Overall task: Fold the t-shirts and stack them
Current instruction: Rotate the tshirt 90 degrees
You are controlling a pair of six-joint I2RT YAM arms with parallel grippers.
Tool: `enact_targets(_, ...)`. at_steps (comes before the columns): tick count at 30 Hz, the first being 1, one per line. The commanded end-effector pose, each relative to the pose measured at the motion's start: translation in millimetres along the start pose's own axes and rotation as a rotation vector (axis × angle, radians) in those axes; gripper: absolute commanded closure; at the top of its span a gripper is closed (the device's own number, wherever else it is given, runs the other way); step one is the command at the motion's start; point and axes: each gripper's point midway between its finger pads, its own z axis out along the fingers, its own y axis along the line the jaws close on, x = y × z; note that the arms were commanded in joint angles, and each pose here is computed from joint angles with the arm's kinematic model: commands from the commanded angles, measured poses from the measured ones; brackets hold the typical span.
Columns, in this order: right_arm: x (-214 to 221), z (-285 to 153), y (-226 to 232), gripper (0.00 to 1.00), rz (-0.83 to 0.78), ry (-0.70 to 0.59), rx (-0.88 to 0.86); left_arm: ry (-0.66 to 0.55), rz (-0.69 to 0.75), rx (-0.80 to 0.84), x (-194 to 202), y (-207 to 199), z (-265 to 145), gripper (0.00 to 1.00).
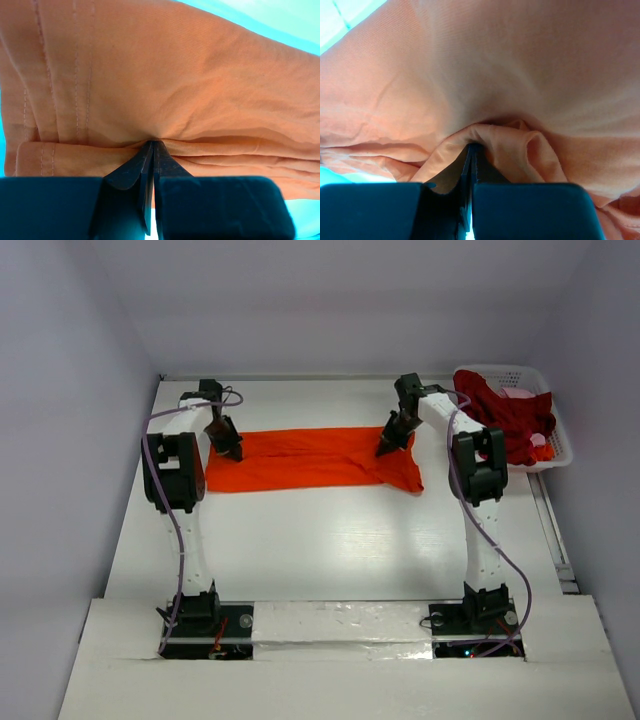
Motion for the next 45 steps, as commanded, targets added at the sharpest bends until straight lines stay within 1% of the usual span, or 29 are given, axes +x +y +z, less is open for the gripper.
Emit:
enact_targets(1, -16.2, -1.9, -2.1, 1.00, 0.002, -0.039, 0.016, 0.065, 0.026, -0.057, 28.4, 11.7, 0.4, 1.00)
enact_targets(6, -22.0, 0.6, -0.3, 1.00, -0.001, -0.046, 0.024, 0.078, 0.048, -0.048, 44.8, 2.6, 4.7, 1.00)
enact_targets(9, -30.1, 0.0, 0.5, 1.00, 0.007, -0.057, 0.019, 0.097, 0.076, -0.043, 60.6, -7.9, 9.8, 1.00)
enact_targets(10, -31.3, -0.6, 1.4, 1.00, 0.007, -0.060, 0.019, 0.116, 0.089, -0.048, 71.3, -10.6, 13.5, 1.00)
enact_targets(12, -35.5, -3.2, 5.6, 1.00, 0.004, -0.070, 0.013, 0.112, 0.094, -0.040, 78.0, -16.7, 15.3, 1.00)
enact_targets(13, -36.3, -2.1, 5.9, 1.00, 0.004, -0.070, 0.013, 0.123, 0.109, -0.036, 87.8, -20.3, 17.7, 1.00)
enact_targets(18, -43.0, -4.3, 12.6, 1.00, -0.004, -0.088, -0.001, 0.162, 0.133, -0.043, 115.5, -21.8, 26.5, 1.00)
enact_targets(22, -49.5, -4.5, 17.9, 1.00, -0.016, -0.097, -0.007, 0.187, 0.127, -0.051, 133.0, -15.1, 30.1, 1.00)
enact_targets(26, -58.6, -6.4, 25.2, 1.00, -0.029, -0.122, -0.021, 0.189, 0.128, -0.051, 141.7, -13.6, 25.5, 1.00)
enact_targets(31, -66.7, -4.4, 25.0, 1.00, -0.024, -0.130, -0.027, 0.209, 0.150, -0.059, 165.3, -14.4, 18.9, 1.00)
enact_targets(33, -68.8, -5.1, 26.7, 1.00, -0.028, -0.139, -0.033, 0.200, 0.147, -0.039, 169.7, -19.9, 12.6, 1.00)
enact_targets(38, -71.7, -1.8, 28.6, 1.00, -0.035, -0.142, -0.039, 0.230, 0.186, -0.029, 199.6, -29.4, 9.3, 1.00)
enact_targets(45, -77.6, -3.9, 37.9, 1.00, -0.044, -0.154, -0.068, 0.287, 0.220, -0.038, 246.0, -27.6, 13.4, 1.00)
